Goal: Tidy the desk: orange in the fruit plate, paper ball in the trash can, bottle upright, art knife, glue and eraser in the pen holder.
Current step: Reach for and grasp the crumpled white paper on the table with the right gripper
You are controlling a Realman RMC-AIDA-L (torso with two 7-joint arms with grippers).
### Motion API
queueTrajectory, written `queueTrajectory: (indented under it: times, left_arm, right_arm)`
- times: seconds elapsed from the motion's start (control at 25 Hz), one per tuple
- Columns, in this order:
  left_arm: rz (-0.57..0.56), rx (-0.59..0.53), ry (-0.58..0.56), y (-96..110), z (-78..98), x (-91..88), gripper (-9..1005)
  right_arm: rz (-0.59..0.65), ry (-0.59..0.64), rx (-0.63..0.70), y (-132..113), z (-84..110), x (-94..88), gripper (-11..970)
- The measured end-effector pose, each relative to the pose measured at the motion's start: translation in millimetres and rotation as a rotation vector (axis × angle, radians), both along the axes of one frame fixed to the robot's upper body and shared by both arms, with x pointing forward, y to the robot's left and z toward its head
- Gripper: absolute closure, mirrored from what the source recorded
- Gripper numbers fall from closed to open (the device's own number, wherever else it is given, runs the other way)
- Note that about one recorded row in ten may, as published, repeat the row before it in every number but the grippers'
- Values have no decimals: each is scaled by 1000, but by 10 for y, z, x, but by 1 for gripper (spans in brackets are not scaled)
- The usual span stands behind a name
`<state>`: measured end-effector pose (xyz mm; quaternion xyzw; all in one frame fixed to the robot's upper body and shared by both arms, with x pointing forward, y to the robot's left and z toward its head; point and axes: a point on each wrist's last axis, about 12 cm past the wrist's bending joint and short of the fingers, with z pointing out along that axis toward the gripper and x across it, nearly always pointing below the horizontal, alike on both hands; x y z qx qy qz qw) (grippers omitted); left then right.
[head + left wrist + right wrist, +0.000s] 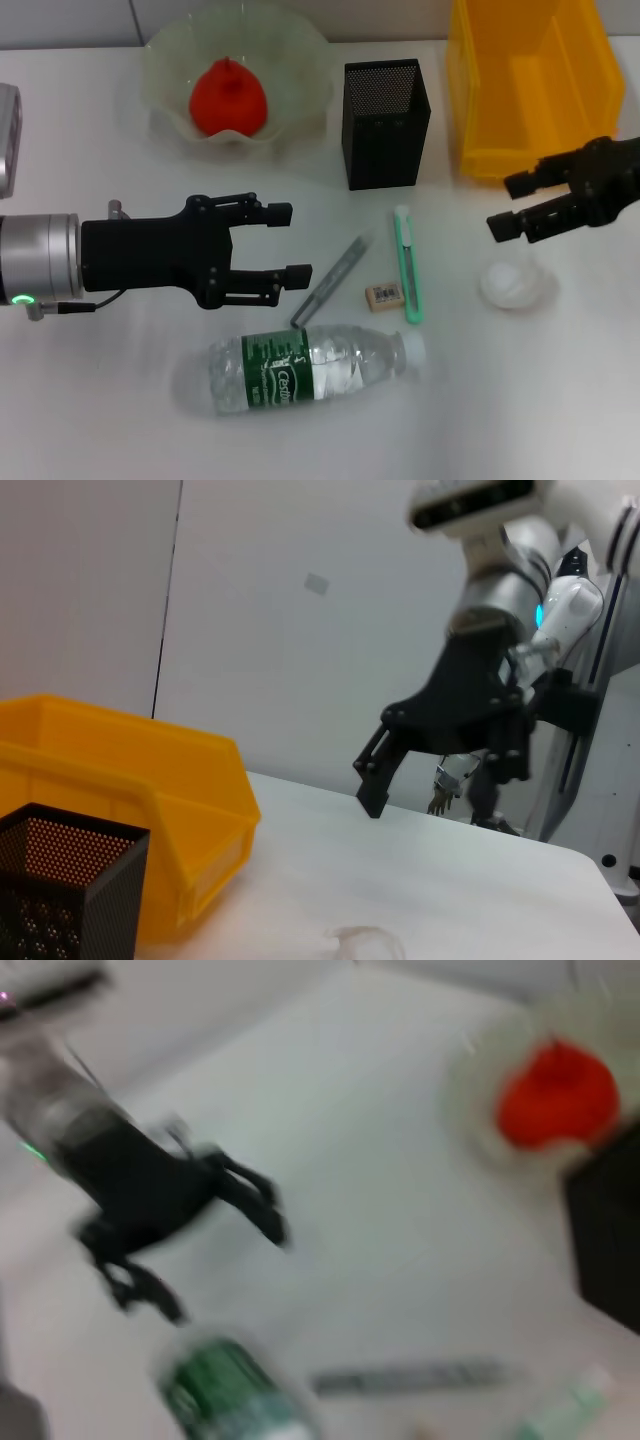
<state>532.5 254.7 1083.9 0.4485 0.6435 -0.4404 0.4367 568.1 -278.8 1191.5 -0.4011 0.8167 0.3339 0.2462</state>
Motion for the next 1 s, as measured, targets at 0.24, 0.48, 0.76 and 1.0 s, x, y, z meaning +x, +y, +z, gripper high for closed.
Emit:
queueTrajectory:
  times: [0.24, 0.48, 0.76, 1.0]
  left_arm:
    - [9, -9, -7, -17, 10, 18, 200]
    - [16, -12, -11, -23, 19, 35, 201]
    - [17, -9, -14, -38, 25, 55, 202]
    - [19, -8, -14, -47, 24, 59, 203]
  right_arm:
    - [-7, 96, -369, 270, 62, 194, 143]
    - [43, 50, -552, 533, -168, 232, 142]
    - [101, 25, -593, 650, -354, 212, 142]
    - [123, -5, -613, 699, -461, 203, 142]
